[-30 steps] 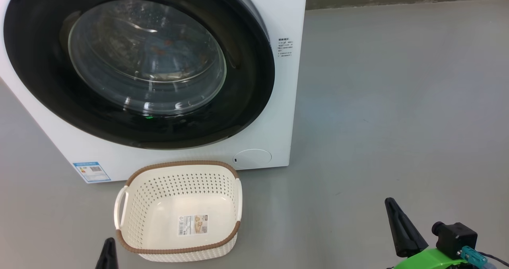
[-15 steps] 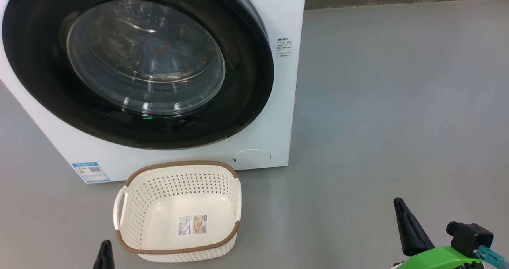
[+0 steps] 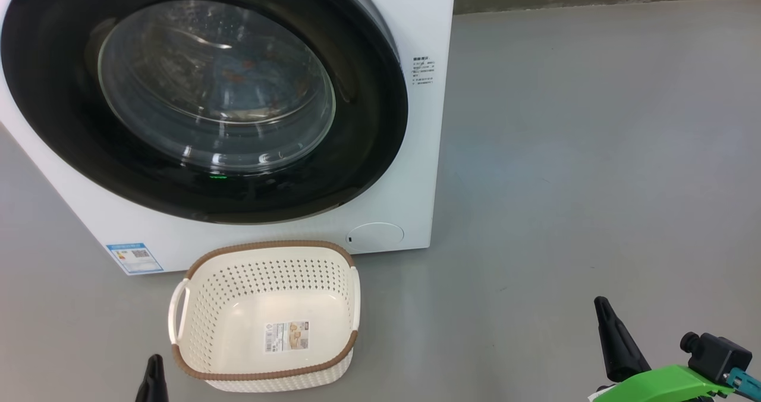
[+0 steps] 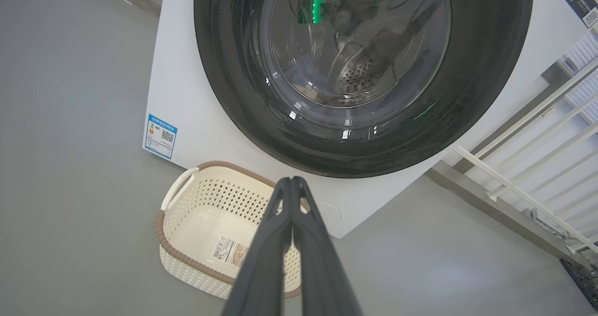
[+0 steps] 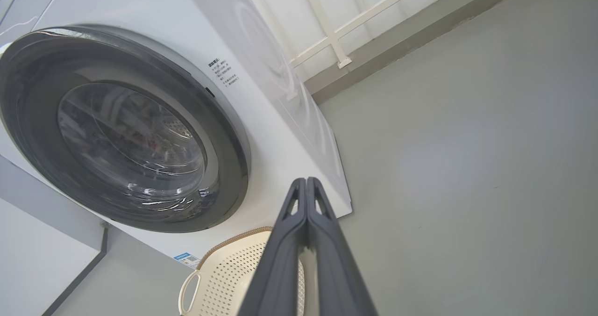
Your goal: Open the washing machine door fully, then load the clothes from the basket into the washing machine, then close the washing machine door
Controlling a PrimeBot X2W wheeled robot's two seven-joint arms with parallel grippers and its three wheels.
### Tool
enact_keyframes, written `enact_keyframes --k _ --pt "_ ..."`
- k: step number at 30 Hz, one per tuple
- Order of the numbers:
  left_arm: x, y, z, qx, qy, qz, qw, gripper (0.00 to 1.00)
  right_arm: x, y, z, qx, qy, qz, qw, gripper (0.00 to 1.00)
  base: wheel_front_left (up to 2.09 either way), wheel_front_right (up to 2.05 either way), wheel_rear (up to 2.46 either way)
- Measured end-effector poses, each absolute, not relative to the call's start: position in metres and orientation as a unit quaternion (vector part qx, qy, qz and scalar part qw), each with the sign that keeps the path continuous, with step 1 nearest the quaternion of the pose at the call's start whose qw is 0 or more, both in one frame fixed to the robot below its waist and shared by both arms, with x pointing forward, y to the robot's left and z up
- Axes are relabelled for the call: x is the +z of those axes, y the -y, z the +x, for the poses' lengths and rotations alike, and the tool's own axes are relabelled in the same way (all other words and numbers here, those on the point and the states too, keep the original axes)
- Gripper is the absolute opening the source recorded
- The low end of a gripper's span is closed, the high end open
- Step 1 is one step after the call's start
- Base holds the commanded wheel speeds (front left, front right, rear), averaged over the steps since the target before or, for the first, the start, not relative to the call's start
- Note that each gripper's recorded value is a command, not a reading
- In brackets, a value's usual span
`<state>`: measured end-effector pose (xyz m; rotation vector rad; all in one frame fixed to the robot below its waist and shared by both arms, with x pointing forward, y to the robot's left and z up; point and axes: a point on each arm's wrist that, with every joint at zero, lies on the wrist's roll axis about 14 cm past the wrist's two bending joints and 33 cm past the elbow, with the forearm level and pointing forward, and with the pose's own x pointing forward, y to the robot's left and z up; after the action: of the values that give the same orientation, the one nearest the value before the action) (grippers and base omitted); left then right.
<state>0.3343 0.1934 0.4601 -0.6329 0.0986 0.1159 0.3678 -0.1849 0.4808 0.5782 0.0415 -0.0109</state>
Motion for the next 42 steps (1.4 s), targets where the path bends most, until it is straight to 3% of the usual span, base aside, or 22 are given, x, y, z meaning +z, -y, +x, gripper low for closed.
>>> enact_keyframes --k 42 --pt "0.462 -0.191 0.354 0.056 -0.057 -0.524 0.848 0.0 0.474 0.198 0.369 -0.039 -0.035 0.508 0.86 0.0 0.0 0.0 0.0"
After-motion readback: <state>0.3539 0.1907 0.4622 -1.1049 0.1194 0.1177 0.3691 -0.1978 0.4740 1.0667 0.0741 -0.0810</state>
